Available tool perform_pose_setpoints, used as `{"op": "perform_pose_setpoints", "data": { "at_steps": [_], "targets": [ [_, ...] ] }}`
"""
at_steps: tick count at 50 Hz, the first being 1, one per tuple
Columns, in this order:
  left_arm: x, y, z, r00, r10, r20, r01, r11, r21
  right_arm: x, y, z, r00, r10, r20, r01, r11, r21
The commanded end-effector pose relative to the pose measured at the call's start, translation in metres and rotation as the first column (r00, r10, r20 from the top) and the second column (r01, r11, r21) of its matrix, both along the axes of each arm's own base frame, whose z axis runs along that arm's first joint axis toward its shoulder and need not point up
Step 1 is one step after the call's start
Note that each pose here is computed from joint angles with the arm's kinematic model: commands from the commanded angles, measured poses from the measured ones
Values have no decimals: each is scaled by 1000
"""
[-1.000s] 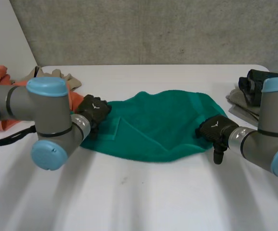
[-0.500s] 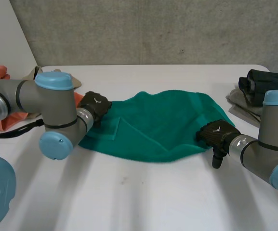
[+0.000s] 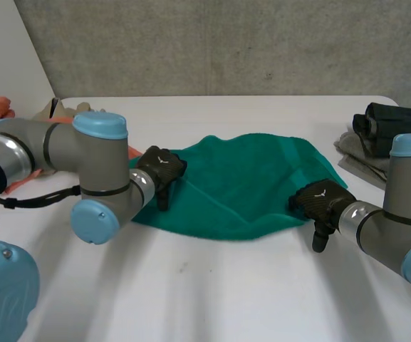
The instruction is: Fold the laundry.
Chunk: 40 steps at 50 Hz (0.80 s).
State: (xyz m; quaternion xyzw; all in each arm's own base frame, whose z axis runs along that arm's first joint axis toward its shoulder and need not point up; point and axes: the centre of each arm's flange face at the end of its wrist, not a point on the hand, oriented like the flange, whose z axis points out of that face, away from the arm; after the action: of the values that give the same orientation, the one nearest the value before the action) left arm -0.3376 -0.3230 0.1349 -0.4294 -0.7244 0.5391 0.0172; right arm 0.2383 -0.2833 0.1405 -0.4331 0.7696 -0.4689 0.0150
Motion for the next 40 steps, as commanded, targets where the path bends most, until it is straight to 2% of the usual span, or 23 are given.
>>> {"op": "perform_pose_setpoints", "data": {
  "at_steps": [1,10,17,27,40],
  "targets": [
    [2,-12,-10,999,46,29,-45,999,-22,-1,0,-1,1000,-2,-3,2,1000,1],
    [6,-30,-5,994,95,47,-90,991,-98,-1,1,0,1000,-1,-2,1,1000,-3],
    [1,-31,-9,995,78,64,-71,992,-102,-1,3,2,1000,0,1,0,1000,-8],
    [0,-22,-10,995,24,100,-22,999,-24,-2,5,4,1000,2,1,-2,1000,-10],
    [-9,-13,6,999,24,39,-23,999,-23,-1,5,4,1000,4,2,-4,1000,-17]
  ]
}}
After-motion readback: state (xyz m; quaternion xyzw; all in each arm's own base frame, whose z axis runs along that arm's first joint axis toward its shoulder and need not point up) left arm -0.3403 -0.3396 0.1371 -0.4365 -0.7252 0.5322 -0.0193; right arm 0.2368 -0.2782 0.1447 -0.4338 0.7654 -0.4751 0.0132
